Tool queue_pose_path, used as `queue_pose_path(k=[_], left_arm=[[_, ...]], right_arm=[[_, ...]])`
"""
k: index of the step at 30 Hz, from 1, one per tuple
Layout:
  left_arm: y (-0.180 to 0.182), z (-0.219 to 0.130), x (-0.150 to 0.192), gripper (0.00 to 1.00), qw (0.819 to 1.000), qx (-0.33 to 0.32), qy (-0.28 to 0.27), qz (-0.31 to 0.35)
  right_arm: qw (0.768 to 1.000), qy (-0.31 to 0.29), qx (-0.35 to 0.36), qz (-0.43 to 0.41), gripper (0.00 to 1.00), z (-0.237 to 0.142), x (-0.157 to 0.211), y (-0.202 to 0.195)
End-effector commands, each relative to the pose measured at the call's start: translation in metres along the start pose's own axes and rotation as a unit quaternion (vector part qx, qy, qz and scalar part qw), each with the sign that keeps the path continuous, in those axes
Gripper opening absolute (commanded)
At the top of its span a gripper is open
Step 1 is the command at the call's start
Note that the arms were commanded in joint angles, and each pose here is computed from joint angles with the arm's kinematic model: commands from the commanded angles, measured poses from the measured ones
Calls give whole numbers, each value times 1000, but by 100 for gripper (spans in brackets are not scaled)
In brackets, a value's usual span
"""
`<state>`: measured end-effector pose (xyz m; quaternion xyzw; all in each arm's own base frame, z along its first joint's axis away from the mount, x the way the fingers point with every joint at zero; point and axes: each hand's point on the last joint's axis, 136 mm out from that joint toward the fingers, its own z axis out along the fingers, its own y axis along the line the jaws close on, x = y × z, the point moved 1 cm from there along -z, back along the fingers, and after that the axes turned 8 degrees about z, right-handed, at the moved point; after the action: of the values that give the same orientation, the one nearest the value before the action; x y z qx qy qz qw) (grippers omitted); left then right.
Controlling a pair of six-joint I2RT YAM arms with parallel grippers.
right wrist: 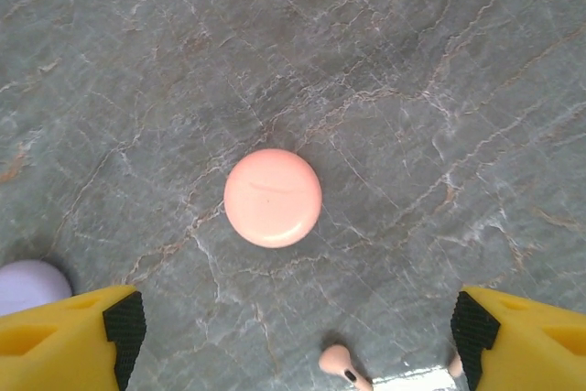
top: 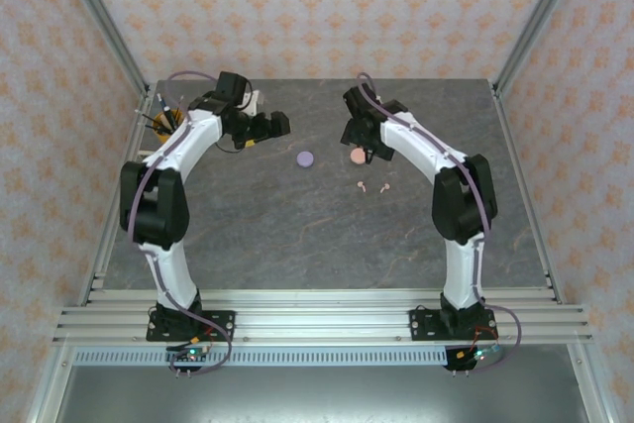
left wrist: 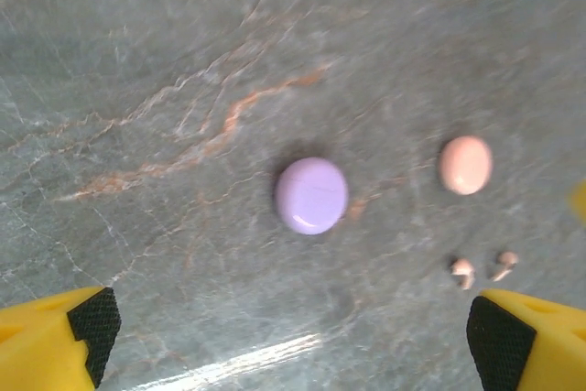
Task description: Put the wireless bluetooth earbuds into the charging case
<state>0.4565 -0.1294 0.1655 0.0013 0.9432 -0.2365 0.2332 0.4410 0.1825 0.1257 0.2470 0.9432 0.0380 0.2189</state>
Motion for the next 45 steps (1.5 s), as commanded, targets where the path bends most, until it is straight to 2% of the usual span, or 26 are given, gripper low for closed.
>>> queue_pose_path(k=[1, 6, 11, 18, 24, 27, 35, 40, 45], left_arm=[[-9, -22, -16, 100, 998, 0, -67, 2], [-2, -50, -19, 100, 991, -35, -123, -27], [15, -71, -15, 100, 982, -96, -151, -54], [10, -80, -14, 100, 978, -75, -188, -50], [10, -78, -16, 100, 979, -76, -179, -62], [8, -79, -17, 100, 976, -64, -193, -79], [1, -91, -17, 100, 977, -59, -199, -43], [0, -97, -15, 100, 975, -58, -210, -41], [-2, -96, -13, 100, 976, -50, -206, -49]], right_arm=[[999, 9, 47, 15, 88, 11, -3, -10], [997, 35, 52, 44, 86, 34, -3, 1], [995, 48, 58, 69, 85, 50, -3, 11], [991, 54, 72, 95, 83, 65, 1, 12], [989, 67, 78, 102, 81, 78, 7, 13], [989, 73, 81, 101, 80, 84, 11, 12], [989, 80, 93, 80, 78, 98, 18, 8], [989, 81, 102, 66, 72, 103, 18, 6], [989, 88, 96, 64, 60, 104, 21, 7]])
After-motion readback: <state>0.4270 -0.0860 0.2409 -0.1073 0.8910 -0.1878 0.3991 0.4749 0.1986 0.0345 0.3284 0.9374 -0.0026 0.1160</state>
